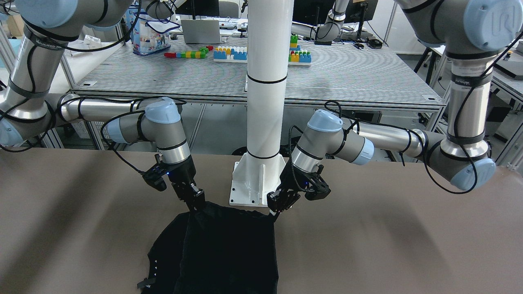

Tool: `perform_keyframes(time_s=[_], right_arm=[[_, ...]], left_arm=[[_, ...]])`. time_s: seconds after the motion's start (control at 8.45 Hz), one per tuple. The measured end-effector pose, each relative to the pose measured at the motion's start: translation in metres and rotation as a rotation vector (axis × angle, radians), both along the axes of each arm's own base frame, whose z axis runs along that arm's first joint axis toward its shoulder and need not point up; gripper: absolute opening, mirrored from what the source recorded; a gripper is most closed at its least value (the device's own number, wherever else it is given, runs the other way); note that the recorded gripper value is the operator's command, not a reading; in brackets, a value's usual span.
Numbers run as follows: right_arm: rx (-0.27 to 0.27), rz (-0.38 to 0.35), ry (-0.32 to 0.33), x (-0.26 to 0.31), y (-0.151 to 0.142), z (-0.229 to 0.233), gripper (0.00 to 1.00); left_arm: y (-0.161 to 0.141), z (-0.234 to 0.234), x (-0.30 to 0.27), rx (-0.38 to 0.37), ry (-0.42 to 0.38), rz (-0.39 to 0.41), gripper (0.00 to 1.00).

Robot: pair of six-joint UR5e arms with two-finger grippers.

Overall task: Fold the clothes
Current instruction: 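Fold the hem over toward the collar with both grippers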

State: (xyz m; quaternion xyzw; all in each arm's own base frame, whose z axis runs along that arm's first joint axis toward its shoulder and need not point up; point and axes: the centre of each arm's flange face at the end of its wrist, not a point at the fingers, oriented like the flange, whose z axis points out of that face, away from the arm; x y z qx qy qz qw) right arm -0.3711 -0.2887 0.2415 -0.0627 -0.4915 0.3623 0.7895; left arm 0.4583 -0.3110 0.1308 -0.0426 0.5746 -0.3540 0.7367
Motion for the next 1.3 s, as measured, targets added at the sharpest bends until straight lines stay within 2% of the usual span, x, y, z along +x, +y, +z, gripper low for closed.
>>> perform_keyframes(time_s=[0.12,0.24,0.35,0.59,0.71,0.83,0.95,1.06,1.18,1.3], right_arm=[[-0.020,-0.008,-0.009,0.016,-0.048,-0.003,0.00],[-0.013,-0.008,0.000,0.024,-0.095,-0.004,0.00],[0.013,0.007,0.021,0.033,-0.138,-0.004,0.00],[0.066,0.014,0.113,0.033,-0.225,0.009,0.00],[0.082,0.003,0.163,0.024,-0.268,0.020,0.18],[0.103,-0.010,0.198,0.016,-0.306,0.033,0.95],[0.143,-0.029,0.224,0.008,-0.338,0.049,0.95],[0.206,-0.058,0.248,-0.001,-0.365,0.070,0.95],[0.271,-0.086,0.266,-0.009,-0.387,0.087,0.95],[0.312,-0.100,0.275,-0.011,-0.401,0.093,0.95]], left_arm=[[-0.036,-0.013,-0.012,0.002,-0.017,-0.017,0.00],[-0.075,-0.020,-0.017,0.000,-0.038,-0.036,0.00],[-0.122,-0.029,-0.013,-0.012,-0.062,-0.056,0.00],[-0.227,-0.026,0.003,-0.036,-0.089,-0.089,0.00],[-0.275,-0.011,0.016,-0.040,-0.093,-0.108,0.00],[-0.323,0.001,0.030,-0.043,-0.096,-0.131,0.99],[-0.360,0.009,0.040,-0.041,-0.099,-0.151,1.00],[-0.383,0.018,0.046,-0.025,-0.114,-0.161,1.00],[-0.395,0.025,0.049,0.000,-0.136,-0.174,1.00],[-0.400,0.028,0.050,0.019,-0.152,-0.182,1.00]])
